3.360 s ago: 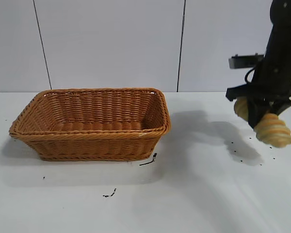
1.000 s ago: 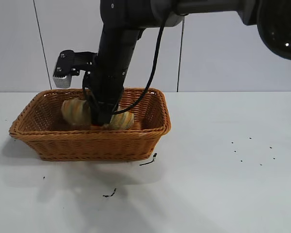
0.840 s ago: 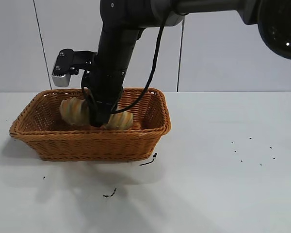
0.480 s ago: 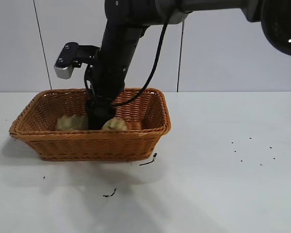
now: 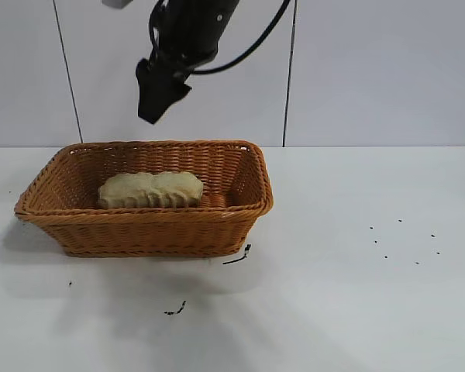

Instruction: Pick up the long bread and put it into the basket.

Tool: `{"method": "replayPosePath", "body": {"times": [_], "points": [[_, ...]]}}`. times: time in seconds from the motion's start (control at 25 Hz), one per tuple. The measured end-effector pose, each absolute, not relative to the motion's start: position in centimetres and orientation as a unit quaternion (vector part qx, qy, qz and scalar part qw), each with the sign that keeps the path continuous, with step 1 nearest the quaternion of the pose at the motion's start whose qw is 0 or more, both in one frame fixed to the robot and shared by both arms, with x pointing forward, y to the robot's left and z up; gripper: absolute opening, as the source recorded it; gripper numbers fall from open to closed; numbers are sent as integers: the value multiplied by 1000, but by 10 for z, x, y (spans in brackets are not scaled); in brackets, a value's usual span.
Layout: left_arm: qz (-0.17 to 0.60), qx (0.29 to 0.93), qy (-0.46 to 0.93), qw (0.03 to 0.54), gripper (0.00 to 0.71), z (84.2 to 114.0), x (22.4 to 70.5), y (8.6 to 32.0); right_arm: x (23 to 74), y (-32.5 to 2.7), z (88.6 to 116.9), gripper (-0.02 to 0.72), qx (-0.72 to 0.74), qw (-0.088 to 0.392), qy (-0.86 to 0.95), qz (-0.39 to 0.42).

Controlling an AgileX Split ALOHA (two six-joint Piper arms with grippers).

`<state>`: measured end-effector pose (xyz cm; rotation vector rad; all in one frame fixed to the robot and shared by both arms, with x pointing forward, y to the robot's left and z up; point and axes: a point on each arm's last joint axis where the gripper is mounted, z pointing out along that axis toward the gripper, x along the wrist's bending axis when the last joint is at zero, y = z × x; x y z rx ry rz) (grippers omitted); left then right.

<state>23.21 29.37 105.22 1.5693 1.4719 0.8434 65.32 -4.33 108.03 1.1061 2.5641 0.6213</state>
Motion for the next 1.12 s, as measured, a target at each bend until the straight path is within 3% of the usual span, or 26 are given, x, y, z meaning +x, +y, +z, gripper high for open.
{"method": "replayPosePath", "body": {"times": [0.32, 0.8, 0.92, 1.12], "points": [[334, 621, 583, 403, 698, 1052, 232, 294, 690, -119, 1077, 665, 524, 149, 817, 189], [334, 621, 583, 403, 698, 1052, 232, 294, 724, -296, 1078, 665, 681, 181, 691, 160], [334, 621, 583, 403, 698, 1052, 232, 294, 722, -316, 1082, 665, 698, 186, 673, 161], [334, 621, 583, 403, 698, 1052, 232, 294, 706, -316, 1094, 665, 701, 178, 671, 163]]}}
